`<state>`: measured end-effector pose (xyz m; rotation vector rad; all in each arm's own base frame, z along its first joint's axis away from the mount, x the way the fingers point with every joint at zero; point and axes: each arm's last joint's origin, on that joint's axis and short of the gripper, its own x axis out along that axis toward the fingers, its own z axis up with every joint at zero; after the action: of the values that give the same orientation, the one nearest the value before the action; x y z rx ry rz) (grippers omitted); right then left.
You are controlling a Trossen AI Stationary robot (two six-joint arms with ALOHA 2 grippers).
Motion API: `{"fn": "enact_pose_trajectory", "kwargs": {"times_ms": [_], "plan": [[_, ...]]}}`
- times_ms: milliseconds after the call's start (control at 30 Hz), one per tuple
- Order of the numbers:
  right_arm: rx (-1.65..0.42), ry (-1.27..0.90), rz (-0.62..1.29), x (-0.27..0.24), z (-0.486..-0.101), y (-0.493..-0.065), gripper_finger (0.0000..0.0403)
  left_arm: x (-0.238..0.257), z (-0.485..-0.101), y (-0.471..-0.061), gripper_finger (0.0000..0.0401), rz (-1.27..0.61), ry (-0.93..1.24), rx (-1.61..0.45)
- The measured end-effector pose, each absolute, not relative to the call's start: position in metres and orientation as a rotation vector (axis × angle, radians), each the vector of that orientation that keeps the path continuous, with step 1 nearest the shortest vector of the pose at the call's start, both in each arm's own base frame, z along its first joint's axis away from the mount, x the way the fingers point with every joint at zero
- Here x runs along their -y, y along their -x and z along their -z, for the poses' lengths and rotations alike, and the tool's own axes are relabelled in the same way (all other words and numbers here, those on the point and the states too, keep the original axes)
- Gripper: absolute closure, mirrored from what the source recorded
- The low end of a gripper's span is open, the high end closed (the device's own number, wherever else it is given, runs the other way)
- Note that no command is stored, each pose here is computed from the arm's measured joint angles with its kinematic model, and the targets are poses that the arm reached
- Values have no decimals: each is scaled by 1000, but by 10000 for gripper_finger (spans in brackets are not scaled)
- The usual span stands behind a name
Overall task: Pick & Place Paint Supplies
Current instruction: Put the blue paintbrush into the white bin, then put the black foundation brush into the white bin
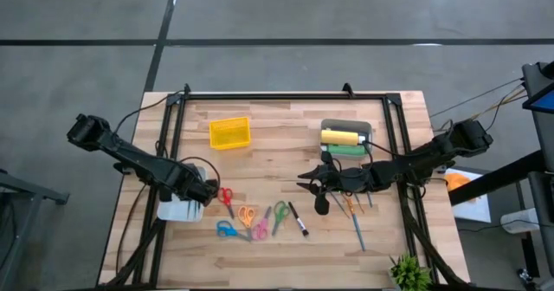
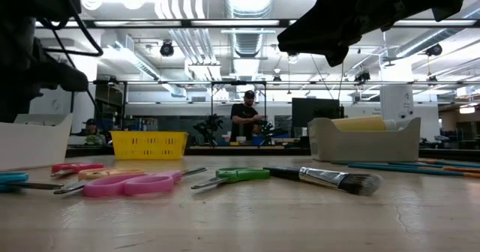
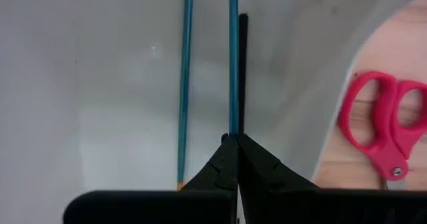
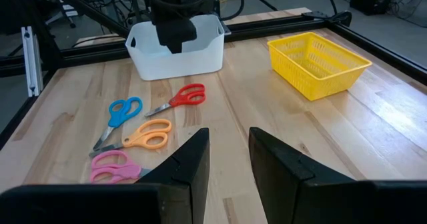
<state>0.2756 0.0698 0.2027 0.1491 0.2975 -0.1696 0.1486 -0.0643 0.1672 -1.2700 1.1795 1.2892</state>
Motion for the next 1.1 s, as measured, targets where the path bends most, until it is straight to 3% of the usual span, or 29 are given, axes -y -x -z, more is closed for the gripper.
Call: {"fn": "enact_pose_trajectory", "kwargs": {"times_ms": [533,867,1100], "plan": [[-297,-149,169,-70,-203,-276,300,63,-159,-145,395,-1313,1284,-1180],[-297,-149,170,-70,-203,-276,300,63,-159,-145,330,-1291,1276,-1188],[-297,-149,169,-70,-203,-276,300,63,-159,-145,324,-1288,1273,-1190]]}}
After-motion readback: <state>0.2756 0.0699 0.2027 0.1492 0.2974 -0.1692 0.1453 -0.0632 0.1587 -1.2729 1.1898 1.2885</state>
